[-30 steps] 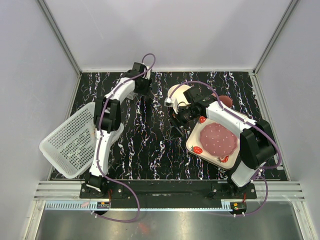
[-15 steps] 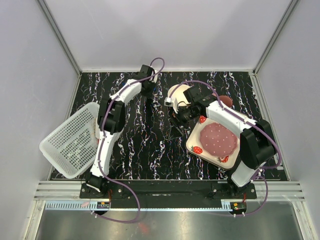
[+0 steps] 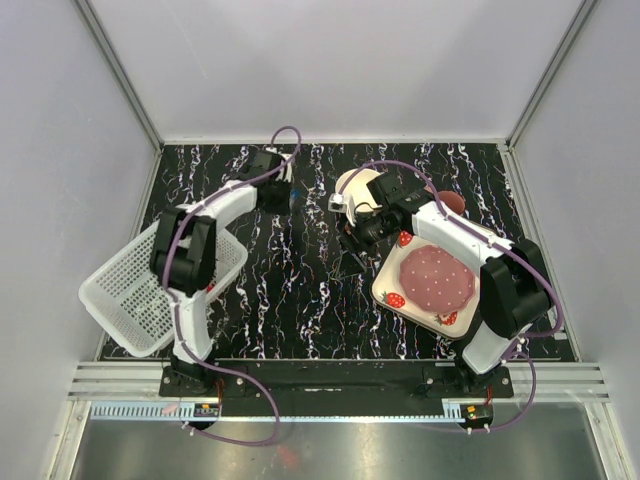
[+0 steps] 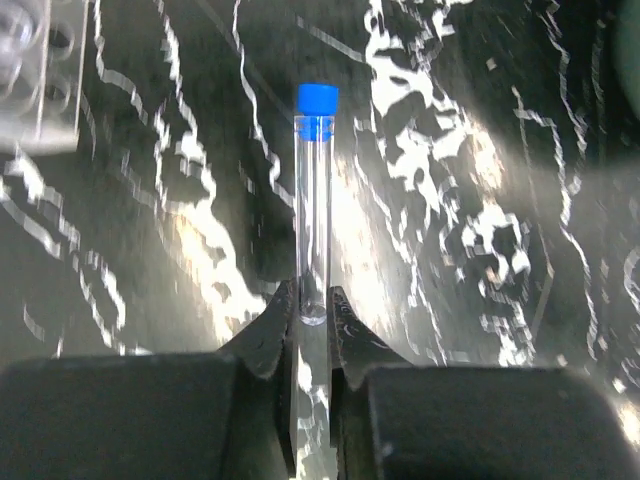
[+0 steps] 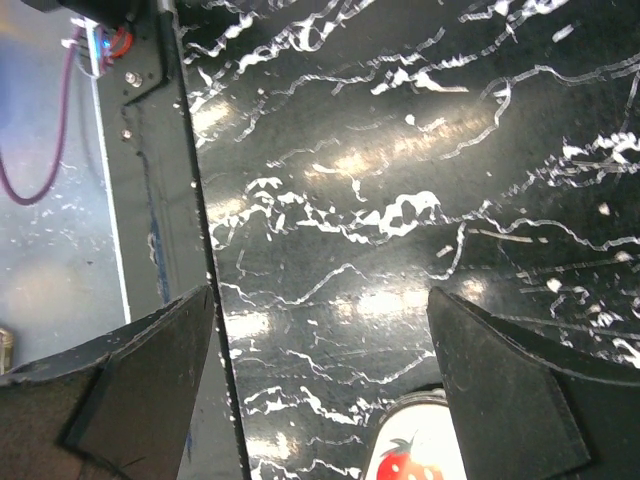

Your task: Organize the chemistry lab equipment

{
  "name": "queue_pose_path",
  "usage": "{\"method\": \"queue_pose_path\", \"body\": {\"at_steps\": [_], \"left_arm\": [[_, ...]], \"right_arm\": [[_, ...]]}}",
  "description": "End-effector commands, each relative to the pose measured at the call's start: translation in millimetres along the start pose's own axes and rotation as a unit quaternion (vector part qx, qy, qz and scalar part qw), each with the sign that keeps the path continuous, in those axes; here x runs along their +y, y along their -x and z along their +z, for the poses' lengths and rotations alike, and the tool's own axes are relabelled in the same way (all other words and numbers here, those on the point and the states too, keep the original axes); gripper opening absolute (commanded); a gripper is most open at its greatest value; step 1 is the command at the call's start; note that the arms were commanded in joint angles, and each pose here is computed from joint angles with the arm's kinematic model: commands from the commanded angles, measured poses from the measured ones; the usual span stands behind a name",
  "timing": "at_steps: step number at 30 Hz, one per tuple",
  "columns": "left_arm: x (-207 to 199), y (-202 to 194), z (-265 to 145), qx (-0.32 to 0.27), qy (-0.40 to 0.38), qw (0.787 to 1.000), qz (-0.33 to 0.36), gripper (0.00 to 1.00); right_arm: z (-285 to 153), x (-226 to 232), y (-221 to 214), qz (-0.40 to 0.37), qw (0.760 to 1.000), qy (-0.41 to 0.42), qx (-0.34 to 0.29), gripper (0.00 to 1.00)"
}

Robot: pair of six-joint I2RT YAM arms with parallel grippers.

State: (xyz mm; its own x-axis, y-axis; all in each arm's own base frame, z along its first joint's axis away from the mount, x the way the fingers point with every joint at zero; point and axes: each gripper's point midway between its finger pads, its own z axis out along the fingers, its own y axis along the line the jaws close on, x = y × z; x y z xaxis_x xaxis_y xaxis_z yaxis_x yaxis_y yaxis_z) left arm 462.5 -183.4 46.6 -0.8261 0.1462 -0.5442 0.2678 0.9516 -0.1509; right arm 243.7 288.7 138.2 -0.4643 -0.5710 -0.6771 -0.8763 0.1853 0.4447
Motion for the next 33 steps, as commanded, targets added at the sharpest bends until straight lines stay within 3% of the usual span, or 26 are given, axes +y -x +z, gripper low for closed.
{"method": "queue_pose_path", "body": {"at_steps": [1, 2, 4, 5, 7, 8, 9, 10, 12, 13, 15, 22, 28, 33], "left_arm": [[-27.0, 44.8, -68.2, -0.144, -0.079, 0.984, -0.066, 0.03], [-29.1, 25.8, -78.9, -0.144, -0.089, 0.982, -0.078, 0.03], [-43.7, 25.4, -99.1, -0.179, -0.134, 0.969, -0.103, 0.03], [-45.1, -4.6, -93.2, -0.162, -0.146, 0.969, -0.12, 0.03], [-68.5, 5.0, -131.3, -0.221, -0.219, 0.939, -0.143, 0.04], [-68.8, -23.9, -126.8, -0.207, -0.23, 0.937, -0.163, 0.04], [-77.5, -23.6, -145.5, -0.225, -0.26, 0.92, -0.188, 0.04], [-88.5, -18.7, -161.7, -0.258, -0.294, 0.902, -0.181, 0.04], [-101.1, -44.2, -170.7, -0.251, -0.328, 0.886, -0.212, 0.04], [-107.5, -42.8, -181.0, -0.27, -0.348, 0.873, -0.208, 0.04], [-114.4, -59.7, -184.5, -0.262, -0.365, 0.862, -0.234, 0.04], [-145.1, -78.5, -217.4, -0.292, -0.433, 0.804, -0.282, 0.04], [-159.3, -91.3, -217.7, -0.28, -0.448, 0.792, -0.304, 0.04], [-162.6, -98.9, -215.2, -0.275, -0.452, 0.787, -0.317, 0.05]], "right_arm": [[-0.2, 21.6, 22.8, 0.003, 0.997, 0.054, -0.046, 0.92], [0.5, 21.7, 28.6, -0.003, 0.997, 0.057, -0.06, 0.92], [1.1, 29.1, 30.3, 0.021, 0.994, 0.074, -0.073, 0.93], [1.1, 28.6, 37.6, 0.014, 0.993, 0.075, -0.087, 0.92], [2.6, 33.8, 38.5, 0.048, 0.99, 0.09, -0.095, 0.93], [3.5, 32.1, 46.7, 0.042, 0.989, 0.092, -0.112, 0.93], [5.2, 36.5, 44.5, 0.083, 0.985, 0.105, -0.113, 0.93], [4.5, 34.7, 55.8, 0.073, 0.982, 0.106, -0.138, 0.93], [6.9, 40.3, 53.1, 0.135, 0.971, 0.124, -0.152, 0.93], [3.1, 41.7, 69.0, 0.101, 0.968, 0.132, -0.19, 0.93], [4.8, 46.3, 62.6, 0.157, 0.956, 0.146, -0.202, 0.93], [7.3, 33.6, 67.6, 0.188, 0.945, 0.116, -0.24, 0.91], [1.2, 22.4, 72.6, 0.216, 0.938, 0.086, -0.258, 0.85], [-8.4, 12.2, 74.1, 0.237, 0.93, 0.07, -0.273, 0.62]]}}
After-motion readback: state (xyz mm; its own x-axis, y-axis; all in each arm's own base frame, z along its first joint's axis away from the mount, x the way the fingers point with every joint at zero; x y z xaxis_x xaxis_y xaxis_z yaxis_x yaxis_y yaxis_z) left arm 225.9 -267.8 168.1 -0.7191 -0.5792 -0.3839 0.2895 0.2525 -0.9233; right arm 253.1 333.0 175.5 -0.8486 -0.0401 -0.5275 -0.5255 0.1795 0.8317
